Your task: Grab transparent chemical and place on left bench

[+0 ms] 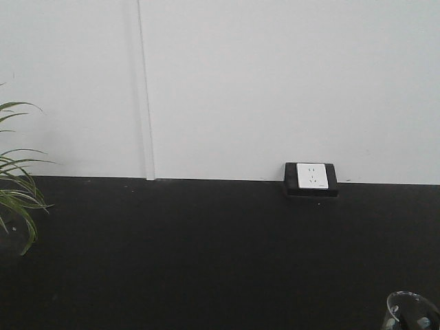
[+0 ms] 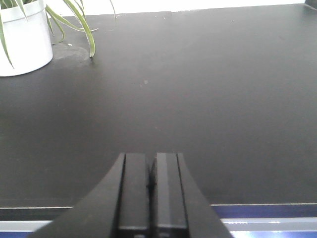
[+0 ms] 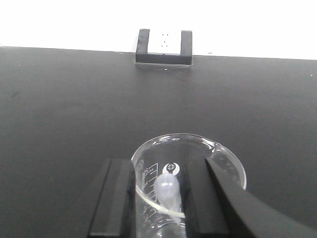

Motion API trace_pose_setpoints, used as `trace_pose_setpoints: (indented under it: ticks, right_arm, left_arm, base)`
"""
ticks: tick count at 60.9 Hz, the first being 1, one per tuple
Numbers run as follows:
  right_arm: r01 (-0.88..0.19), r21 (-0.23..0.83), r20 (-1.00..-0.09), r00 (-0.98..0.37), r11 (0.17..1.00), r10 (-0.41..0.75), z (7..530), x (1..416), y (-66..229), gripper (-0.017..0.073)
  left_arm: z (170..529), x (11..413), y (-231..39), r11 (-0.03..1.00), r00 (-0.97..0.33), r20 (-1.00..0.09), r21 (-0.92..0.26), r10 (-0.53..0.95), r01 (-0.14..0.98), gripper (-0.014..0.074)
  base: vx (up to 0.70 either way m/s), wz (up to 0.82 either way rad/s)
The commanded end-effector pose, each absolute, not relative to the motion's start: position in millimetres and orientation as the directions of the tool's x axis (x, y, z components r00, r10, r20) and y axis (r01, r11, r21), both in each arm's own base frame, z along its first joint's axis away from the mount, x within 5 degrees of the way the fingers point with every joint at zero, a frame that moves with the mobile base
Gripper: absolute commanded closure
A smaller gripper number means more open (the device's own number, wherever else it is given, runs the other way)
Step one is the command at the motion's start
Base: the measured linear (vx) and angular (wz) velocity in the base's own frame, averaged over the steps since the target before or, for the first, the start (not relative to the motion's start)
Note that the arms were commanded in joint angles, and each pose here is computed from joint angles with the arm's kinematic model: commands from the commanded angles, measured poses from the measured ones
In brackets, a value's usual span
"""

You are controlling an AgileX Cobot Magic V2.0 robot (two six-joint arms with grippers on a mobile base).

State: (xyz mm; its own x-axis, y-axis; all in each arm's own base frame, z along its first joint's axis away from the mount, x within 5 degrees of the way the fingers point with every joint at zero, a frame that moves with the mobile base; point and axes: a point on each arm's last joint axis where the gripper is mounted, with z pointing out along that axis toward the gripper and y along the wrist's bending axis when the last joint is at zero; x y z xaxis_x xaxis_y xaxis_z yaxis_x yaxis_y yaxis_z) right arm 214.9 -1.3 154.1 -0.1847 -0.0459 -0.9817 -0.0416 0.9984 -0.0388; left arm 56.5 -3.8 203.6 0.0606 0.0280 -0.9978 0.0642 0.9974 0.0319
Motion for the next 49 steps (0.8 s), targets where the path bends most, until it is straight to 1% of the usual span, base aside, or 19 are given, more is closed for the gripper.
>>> trace_pose_setpoints:
  ticks: [1, 12, 16, 26, 38, 49]
  right_arm:
    - [-0.018, -0.05, -0.997, -0.059, 0.999, -0.051, 170.2, 219.7, -4.0, 0.0263]
    - [0.038, -0.081, -0.995, -0.055, 0.996, -0.079, 171.0, 219.9, -9.2, 0.0263]
    - [0.037, -0.097, -0.994, -0.055, 0.995, -0.095, 171.0, 219.9, -9.2, 0.0263]
    - [0.037, -0.099, -0.994, -0.05, 0.994, -0.097, 171.8, 220.5, -9.2, 0.0263]
    - [0.038, -0.1, -0.994, -0.038, 0.994, -0.098, 174.6, 234.9, -9.8, 0.0263]
    - [0.038, -0.041, -0.997, -0.07, 0.998, -0.038, 167.7, 238.3, -9.7, 0.0263]
  left_arm:
    - [206.3, 55.0, -3.6, 0.998, 0.141, -0.99, 0.023, 0.014, 0.063, 0.0597]
    - [206.3, 55.0, -3.6, 0.998, 0.141, -0.99, 0.023, 0.014, 0.063, 0.0597]
    - [206.3, 55.0, -3.6, 0.998, 0.141, -0.99, 0.023, 0.014, 0.063, 0.0597]
    - [206.3, 55.0, -3.6, 0.998, 0.141, -0.99, 0.023, 0.014, 0.063, 0.0597]
    - [206.3, 55.0, -3.6, 0.998, 0.141, -0.99, 0.023, 0.014, 0.063, 0.0597]
    - [206.3, 55.0, -3.6, 0.998, 0.141, -0.99, 0.023, 0.014, 0.063, 0.0597]
  base:
    - [0.0, 0.0]
    - [0.0, 0.0]
    - [0.0, 0.0]
    - [0.0, 0.0]
    - [0.0, 0.0]
    - [0.0, 0.0]
